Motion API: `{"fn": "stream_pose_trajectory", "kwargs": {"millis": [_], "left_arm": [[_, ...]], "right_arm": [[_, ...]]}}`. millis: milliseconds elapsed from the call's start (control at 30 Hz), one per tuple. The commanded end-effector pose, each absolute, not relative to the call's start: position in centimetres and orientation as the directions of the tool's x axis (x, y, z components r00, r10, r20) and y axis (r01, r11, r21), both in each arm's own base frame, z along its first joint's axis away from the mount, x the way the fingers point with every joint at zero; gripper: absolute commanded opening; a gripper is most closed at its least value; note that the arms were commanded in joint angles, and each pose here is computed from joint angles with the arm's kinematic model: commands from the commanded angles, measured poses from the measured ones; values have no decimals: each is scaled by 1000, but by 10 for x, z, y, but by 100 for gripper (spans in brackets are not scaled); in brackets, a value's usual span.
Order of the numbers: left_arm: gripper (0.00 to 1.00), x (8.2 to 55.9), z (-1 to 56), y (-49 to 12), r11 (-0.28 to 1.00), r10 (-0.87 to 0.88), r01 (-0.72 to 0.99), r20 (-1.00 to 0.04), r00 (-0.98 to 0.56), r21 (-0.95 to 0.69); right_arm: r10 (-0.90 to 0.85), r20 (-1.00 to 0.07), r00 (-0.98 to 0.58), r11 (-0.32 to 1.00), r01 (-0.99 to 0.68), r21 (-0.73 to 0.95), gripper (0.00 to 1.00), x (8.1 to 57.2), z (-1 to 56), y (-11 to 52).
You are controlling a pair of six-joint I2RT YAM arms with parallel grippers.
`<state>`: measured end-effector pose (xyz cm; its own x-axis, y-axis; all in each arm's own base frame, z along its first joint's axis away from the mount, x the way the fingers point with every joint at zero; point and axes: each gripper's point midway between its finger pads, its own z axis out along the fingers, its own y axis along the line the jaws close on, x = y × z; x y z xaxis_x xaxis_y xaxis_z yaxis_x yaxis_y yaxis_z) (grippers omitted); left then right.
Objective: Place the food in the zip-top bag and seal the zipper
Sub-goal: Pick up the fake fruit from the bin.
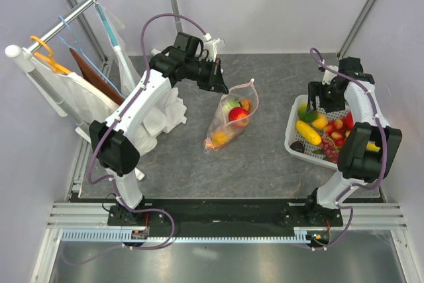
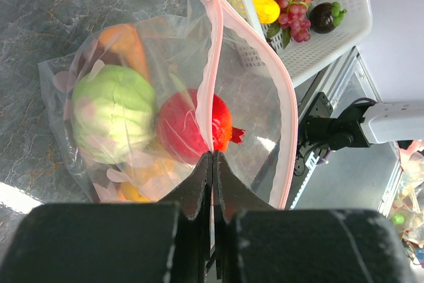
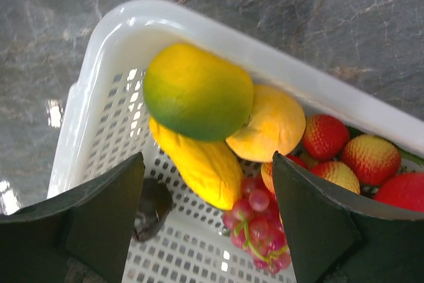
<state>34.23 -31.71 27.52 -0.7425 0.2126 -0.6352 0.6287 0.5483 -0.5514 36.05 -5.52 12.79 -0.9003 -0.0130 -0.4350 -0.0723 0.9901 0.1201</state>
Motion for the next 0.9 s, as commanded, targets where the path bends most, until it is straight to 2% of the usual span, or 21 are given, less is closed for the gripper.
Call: {"fn": "stream_pose_trajectory", "kwargs": {"millis": [0, 600, 667, 833, 867], "left_arm": [[2, 341, 289, -320, 517, 195, 641, -651, -734, -568], [2, 340, 285, -316, 527, 202, 641, -650, -732, -558], [2, 339, 284, -315, 526, 206, 643, -651, -731, -556], [2, 339, 284, -314, 528, 205, 645, -654, -728, -553], [2, 339, 284, -314, 527, 206, 646, -654, -727, -552]], "right_arm": [[39, -482, -876, 994, -13, 106, 86, 381, 118, -58], [53, -460, -887, 994, 4, 106, 98, 385, 83, -47], [44, -460, -887, 994, -7, 109, 96, 386, 84, -46], [33, -462, -886, 990, -36, 139, 84, 383, 96, -39], [29, -470, -882, 989, -44, 143, 79, 382, 102, -37]]}}
